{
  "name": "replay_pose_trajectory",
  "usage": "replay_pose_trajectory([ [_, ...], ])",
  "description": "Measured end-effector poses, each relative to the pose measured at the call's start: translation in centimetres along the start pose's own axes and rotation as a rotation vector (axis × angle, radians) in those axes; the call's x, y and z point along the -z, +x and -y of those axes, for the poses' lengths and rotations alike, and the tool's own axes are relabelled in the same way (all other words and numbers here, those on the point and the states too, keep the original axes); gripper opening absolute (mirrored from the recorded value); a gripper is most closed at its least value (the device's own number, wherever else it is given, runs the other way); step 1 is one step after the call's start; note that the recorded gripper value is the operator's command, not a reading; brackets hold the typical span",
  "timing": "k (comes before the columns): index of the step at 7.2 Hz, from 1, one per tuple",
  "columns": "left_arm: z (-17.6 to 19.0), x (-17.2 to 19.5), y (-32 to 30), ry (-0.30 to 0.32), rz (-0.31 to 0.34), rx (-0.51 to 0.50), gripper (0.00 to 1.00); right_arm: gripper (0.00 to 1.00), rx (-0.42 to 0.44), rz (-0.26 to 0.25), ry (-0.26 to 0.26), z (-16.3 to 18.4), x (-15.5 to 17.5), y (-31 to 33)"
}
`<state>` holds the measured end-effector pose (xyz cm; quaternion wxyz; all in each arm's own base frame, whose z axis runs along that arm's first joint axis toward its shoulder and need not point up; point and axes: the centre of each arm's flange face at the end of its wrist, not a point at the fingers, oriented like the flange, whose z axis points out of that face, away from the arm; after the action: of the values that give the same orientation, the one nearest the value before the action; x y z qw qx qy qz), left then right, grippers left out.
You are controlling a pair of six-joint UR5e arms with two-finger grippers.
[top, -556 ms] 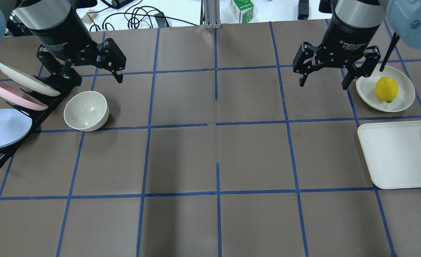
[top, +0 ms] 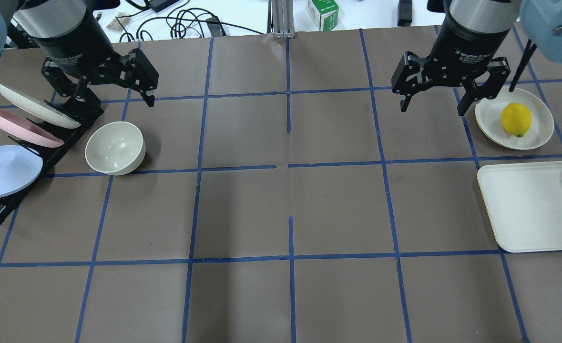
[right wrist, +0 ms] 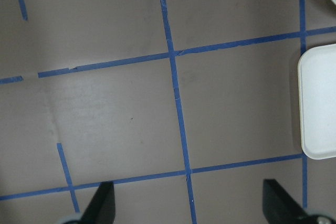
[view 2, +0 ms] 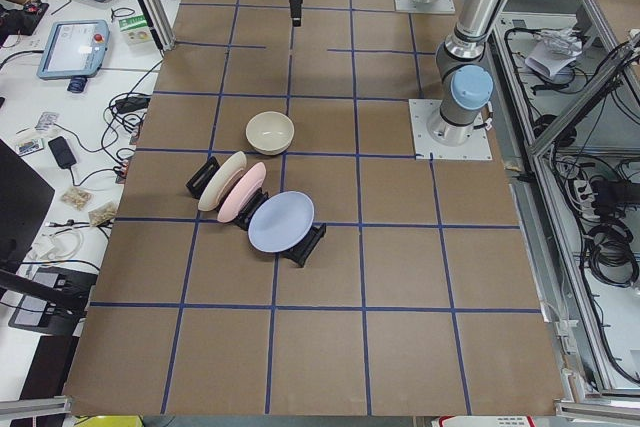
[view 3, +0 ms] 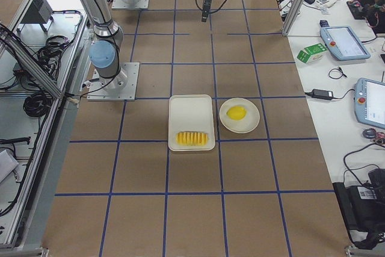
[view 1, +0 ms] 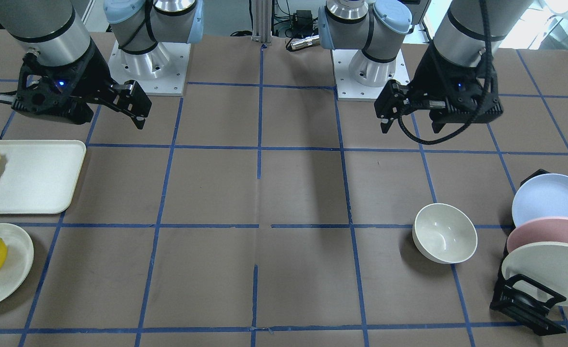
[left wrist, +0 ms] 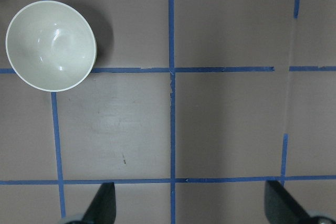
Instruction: Place bowl and put lemon in it
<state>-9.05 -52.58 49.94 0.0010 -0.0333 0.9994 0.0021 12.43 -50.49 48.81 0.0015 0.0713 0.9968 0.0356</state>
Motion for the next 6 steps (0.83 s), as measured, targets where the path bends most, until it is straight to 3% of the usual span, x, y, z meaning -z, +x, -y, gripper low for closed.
replay_pose_trajectory([
  [2,3.9,-3.5,-7.6,-0.006,0.007,0.089,1.00,1.00,-0.031,-0.006,0.035,1.4,-0.2,1.7],
  [4,6.9,-9.4,-15.0,-0.030,-0.002,0.063,1.00,1.00,-0.057,-0.003,0.067,4.8,-1.1,7.0],
  [6,8.0,-16.8,-20.8,-0.015,-0.007,0.014,1.00,1.00,0.017,-0.008,0.083,9.8,-4.4,15.6],
])
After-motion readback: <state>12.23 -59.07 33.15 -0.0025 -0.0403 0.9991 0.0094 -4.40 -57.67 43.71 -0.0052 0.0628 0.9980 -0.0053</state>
